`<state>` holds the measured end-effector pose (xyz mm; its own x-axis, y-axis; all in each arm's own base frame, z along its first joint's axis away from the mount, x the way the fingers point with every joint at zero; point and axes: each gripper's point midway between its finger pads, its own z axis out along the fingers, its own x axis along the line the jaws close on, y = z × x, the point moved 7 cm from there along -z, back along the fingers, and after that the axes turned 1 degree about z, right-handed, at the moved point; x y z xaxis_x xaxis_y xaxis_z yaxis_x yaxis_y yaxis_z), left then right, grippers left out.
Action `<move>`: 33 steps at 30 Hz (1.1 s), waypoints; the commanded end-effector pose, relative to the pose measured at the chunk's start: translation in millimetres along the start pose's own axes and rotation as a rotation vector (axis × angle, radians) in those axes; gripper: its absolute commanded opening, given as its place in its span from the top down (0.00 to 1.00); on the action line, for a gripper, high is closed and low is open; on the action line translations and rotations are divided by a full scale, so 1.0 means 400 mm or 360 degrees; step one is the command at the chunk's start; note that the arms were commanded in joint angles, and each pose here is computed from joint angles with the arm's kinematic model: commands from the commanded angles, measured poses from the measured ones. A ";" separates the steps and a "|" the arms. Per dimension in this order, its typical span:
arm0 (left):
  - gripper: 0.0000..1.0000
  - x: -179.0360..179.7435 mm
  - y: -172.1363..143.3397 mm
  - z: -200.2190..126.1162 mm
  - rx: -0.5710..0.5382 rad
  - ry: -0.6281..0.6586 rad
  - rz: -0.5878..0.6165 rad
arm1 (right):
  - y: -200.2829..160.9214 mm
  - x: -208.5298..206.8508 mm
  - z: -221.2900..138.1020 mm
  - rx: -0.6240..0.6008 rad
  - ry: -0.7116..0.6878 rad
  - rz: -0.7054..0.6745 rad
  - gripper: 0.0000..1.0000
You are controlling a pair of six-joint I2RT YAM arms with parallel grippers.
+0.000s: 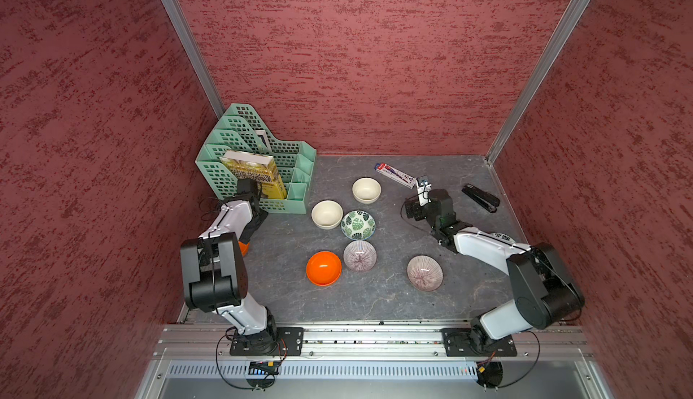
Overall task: Stack the bowls
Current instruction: Pick up the bowl from the center of the board.
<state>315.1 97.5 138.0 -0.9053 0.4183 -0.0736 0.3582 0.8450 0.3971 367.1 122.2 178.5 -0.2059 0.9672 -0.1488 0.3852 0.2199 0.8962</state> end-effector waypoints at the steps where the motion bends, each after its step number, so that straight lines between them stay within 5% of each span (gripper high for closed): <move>1: 0.25 -0.001 0.006 0.011 0.0013 -0.0034 -0.0001 | 0.055 -0.006 -0.016 -0.0086 -0.0036 -0.0019 0.04; 14: 0.44 0.012 -0.012 0.069 0.0107 0.0028 -0.0001 | 0.110 -0.011 -0.078 -0.0204 -0.0019 -0.0009 0.09; 19: 0.63 0.015 -0.011 0.068 0.0105 0.0041 0.0013 | 0.106 -0.011 -0.079 -0.0204 -0.0024 -0.0003 0.09; 24: 0.72 0.026 -0.018 0.064 0.0109 0.0074 0.0056 | 0.086 -0.009 -0.075 -0.0188 -0.0030 0.0016 0.09; 30: 1.00 0.024 -0.027 0.067 0.0145 0.0051 0.0140 | 0.062 -0.005 -0.086 -0.0190 -0.0038 0.0068 0.09; 33: 1.00 0.019 -0.024 0.047 0.0115 0.0024 0.0167 | 0.050 -0.009 -0.097 -0.0183 -0.0056 0.0070 0.09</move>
<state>311.0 105.0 118.5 -0.8823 0.4706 -0.0113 0.4360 0.8260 0.3572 346.4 119.5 206.5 -0.1894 0.9721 -0.1388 0.3147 0.1940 0.9292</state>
